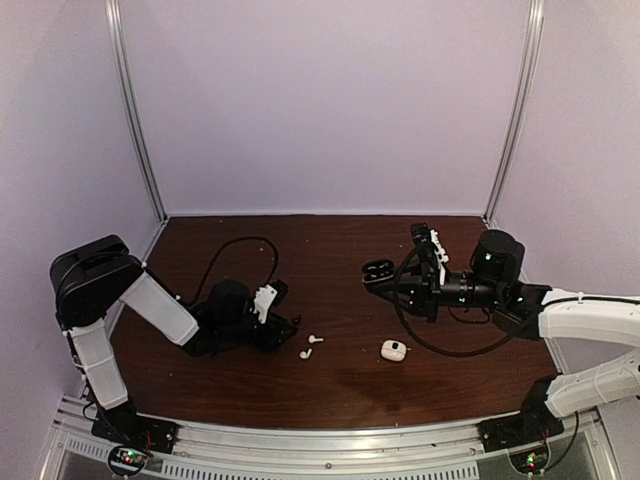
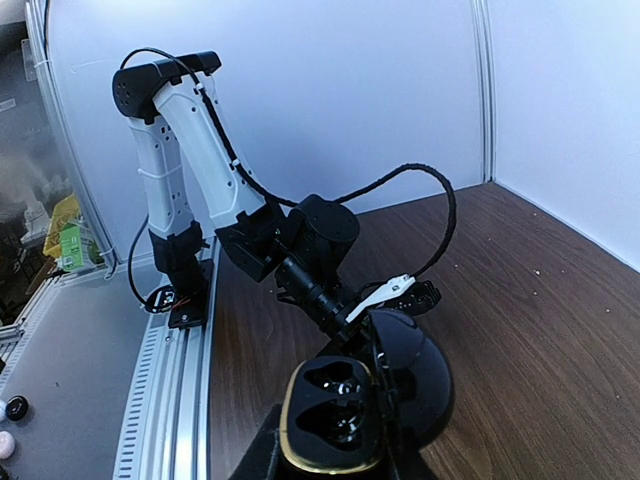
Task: Insert the wireless bluetooth earbuds into the charging case
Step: Move the left earbud to the center of the board.
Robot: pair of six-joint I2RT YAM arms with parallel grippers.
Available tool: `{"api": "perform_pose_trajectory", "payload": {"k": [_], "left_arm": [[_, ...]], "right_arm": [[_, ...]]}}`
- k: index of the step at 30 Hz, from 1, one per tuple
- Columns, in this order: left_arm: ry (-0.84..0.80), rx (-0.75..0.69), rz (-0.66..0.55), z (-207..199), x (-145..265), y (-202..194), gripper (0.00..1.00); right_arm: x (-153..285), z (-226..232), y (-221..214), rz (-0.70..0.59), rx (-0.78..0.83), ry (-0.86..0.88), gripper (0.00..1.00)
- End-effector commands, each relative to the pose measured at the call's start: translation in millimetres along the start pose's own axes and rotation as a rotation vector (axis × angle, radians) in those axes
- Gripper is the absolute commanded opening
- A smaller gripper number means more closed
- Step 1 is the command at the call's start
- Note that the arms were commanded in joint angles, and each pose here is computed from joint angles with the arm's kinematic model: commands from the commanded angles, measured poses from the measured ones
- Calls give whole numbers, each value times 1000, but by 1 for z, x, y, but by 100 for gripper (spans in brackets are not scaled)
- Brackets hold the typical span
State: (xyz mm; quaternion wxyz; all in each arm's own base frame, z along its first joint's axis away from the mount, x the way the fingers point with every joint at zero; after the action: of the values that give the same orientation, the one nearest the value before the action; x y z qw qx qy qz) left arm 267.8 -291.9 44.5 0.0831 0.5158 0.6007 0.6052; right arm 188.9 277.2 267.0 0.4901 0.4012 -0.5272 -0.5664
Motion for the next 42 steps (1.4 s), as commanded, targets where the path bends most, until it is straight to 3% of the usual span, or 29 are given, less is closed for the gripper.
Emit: {"api": "perform_pose_trajectory", "payload": {"k": [1, 21, 33, 37, 42], "left_arm": [[49, -33, -77, 10, 0, 4, 44], [134, -175, -41, 21, -26, -6, 41], [179, -196, 8, 25, -23, -17, 24], [82, -240, 9, 11, -14, -21, 18], [-206, -307, 4, -29, -5, -24, 17]], "right_arm": [[6, 0, 6, -30, 15, -10, 0], [7, -4, 5, -30, 9, -26, 0], [10, -6, 6, -32, 10, -35, 0], [10, -6, 5, -33, 8, -36, 0], [10, -6, 5, -33, 8, -31, 0]]}}
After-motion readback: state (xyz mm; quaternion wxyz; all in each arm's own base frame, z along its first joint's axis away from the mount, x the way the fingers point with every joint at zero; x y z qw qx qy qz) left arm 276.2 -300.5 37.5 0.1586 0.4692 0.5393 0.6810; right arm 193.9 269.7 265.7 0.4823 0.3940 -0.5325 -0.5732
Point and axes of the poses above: each gripper's point midway between its finger pads, its own x axis back along the fingers, its own z axis along the line the jaws close on, y = z × x, the point moved 4 cm from there along x, back along the fingers, and after that the axes turned 2 degrees about x, right-handed, at the moved point
